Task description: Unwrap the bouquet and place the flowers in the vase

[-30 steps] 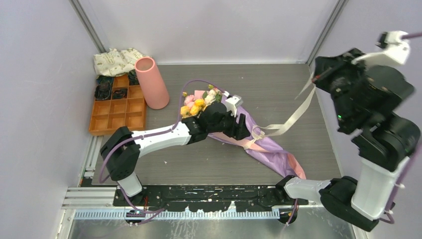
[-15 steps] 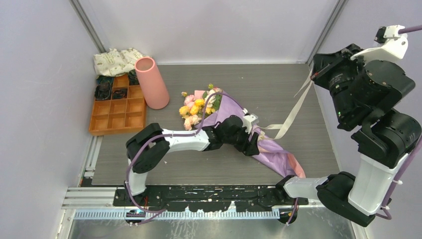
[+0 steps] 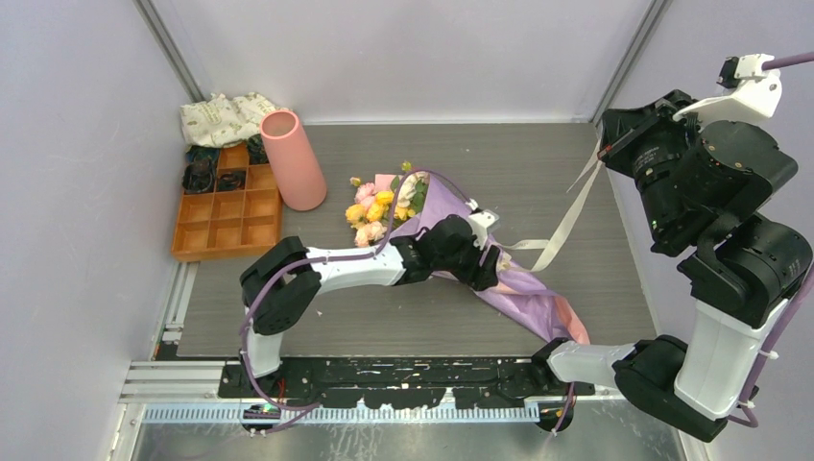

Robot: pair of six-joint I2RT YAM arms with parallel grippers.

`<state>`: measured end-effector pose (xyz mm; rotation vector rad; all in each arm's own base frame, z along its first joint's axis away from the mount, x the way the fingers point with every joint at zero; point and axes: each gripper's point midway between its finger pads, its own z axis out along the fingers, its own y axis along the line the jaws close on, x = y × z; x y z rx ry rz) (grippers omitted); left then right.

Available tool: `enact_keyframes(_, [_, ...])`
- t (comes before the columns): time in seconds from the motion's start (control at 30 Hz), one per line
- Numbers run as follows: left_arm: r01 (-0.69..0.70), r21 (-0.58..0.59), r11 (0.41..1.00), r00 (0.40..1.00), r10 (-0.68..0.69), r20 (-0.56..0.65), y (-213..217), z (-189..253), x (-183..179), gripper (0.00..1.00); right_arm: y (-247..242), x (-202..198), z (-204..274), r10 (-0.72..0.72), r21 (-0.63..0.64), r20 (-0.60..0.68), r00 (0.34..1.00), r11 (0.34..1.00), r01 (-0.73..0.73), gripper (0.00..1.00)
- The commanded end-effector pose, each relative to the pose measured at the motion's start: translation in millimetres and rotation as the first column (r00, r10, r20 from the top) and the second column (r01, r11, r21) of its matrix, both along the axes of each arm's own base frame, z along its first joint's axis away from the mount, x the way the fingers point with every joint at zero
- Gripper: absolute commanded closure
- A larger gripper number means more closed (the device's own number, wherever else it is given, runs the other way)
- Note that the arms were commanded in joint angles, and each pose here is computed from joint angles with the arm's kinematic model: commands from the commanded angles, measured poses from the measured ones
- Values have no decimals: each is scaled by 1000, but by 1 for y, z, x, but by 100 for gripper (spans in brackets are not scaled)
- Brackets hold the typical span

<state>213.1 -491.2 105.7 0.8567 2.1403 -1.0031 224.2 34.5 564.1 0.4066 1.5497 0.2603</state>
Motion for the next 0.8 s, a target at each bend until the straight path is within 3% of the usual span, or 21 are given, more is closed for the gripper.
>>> enact_keyframes(0.0, [-19, -1, 1000, 996, 19, 89, -11, 19, 21, 37, 5, 1, 8, 24, 21, 33, 999, 999, -25, 96])
enact_keyframes(0.53, [-29, 59, 998, 999, 26, 45, -4, -21, 16, 39, 8, 4, 6, 29, 26, 33, 999, 999, -29, 96])
enact_keyframes(0.77, [-117, 91, 989, 992, 113, 52, 20, -27, 18, 70, 8, 6, 0, 18, 15, 16, 1000, 1000, -18, 93])
